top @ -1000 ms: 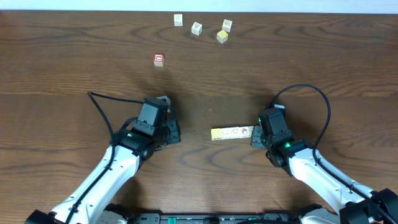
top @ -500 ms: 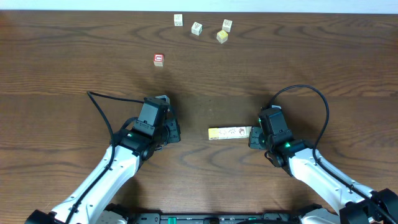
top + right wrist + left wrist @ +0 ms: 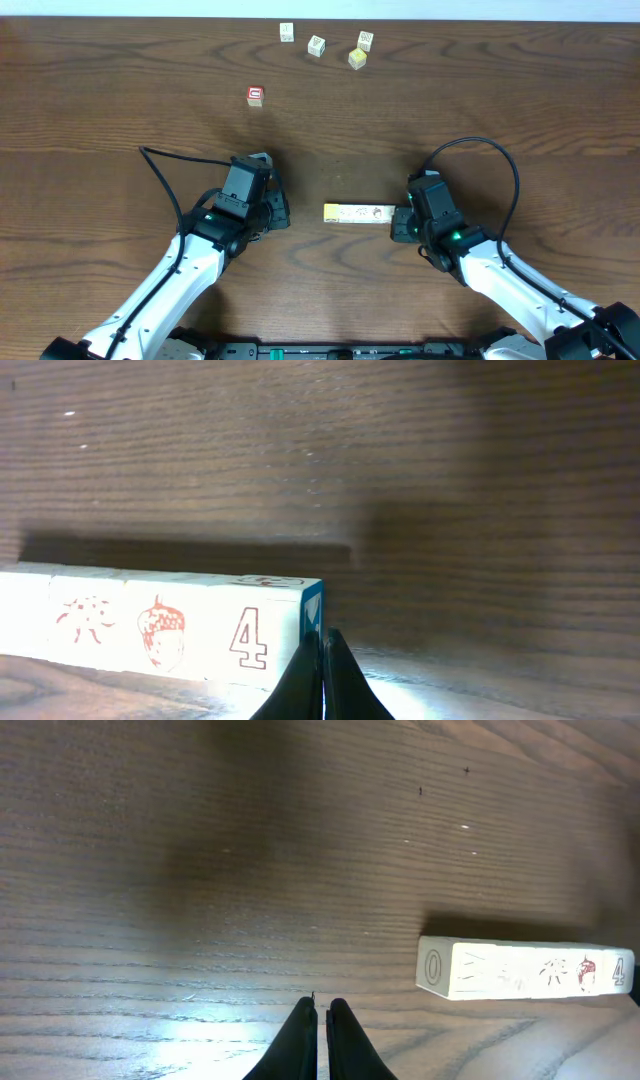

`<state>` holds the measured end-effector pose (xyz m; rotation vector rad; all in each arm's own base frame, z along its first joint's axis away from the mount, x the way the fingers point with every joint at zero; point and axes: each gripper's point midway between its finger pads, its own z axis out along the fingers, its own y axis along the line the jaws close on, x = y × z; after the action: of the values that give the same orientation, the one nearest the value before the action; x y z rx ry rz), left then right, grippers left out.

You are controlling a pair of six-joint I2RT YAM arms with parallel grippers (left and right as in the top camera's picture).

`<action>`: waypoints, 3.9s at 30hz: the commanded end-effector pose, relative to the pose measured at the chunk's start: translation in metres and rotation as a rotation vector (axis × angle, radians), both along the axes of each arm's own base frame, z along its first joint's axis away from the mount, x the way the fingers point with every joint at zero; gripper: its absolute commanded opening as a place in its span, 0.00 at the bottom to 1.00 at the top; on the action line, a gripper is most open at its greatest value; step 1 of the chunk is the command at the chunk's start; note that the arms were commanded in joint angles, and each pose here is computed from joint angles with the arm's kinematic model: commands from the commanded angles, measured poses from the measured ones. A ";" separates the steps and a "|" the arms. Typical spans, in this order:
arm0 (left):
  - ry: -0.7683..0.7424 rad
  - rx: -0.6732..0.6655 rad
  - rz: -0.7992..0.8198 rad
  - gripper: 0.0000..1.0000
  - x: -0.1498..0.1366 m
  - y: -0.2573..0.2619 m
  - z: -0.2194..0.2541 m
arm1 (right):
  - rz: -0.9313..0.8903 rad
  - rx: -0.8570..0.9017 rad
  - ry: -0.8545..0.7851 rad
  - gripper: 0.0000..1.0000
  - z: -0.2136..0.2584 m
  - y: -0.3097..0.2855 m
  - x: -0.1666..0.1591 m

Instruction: Lift 5 blocks

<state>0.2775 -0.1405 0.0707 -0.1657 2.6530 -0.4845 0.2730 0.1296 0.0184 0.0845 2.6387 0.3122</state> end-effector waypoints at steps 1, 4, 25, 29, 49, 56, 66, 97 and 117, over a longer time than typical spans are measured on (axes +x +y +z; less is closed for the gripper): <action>-0.019 0.012 0.008 0.07 0.006 0.001 0.004 | 0.045 0.002 -0.002 0.01 0.000 0.010 -0.003; -0.019 0.012 0.008 0.07 0.006 0.001 0.004 | 0.045 0.006 0.001 0.01 0.000 0.011 -0.004; -0.019 0.012 0.008 0.07 0.006 0.001 0.004 | 0.030 -0.034 0.021 0.01 -0.007 0.003 -0.007; -0.019 0.012 0.008 0.07 0.006 0.001 0.004 | 0.045 0.000 0.010 0.01 -0.007 0.011 -0.003; -0.019 0.012 0.008 0.07 0.006 0.001 0.004 | 0.060 0.040 -0.029 0.01 -0.012 0.023 0.012; -0.019 0.012 0.008 0.07 0.006 0.001 0.004 | 0.061 0.043 -0.036 0.01 -0.011 0.024 0.014; -0.019 0.012 0.008 0.08 0.006 0.001 0.004 | 0.065 0.058 -0.053 0.01 -0.008 0.027 0.017; -0.054 0.039 -0.116 0.07 0.013 -0.009 -0.020 | 0.079 0.027 -0.014 0.01 -0.015 0.022 0.008; 0.049 0.006 -0.117 0.07 0.011 -0.019 -0.057 | 0.079 0.028 -0.014 0.01 -0.014 0.023 0.008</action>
<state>0.2952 -0.1501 0.0199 -0.0264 2.6946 -0.4421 0.2824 0.1496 0.0050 0.0125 2.6254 0.3774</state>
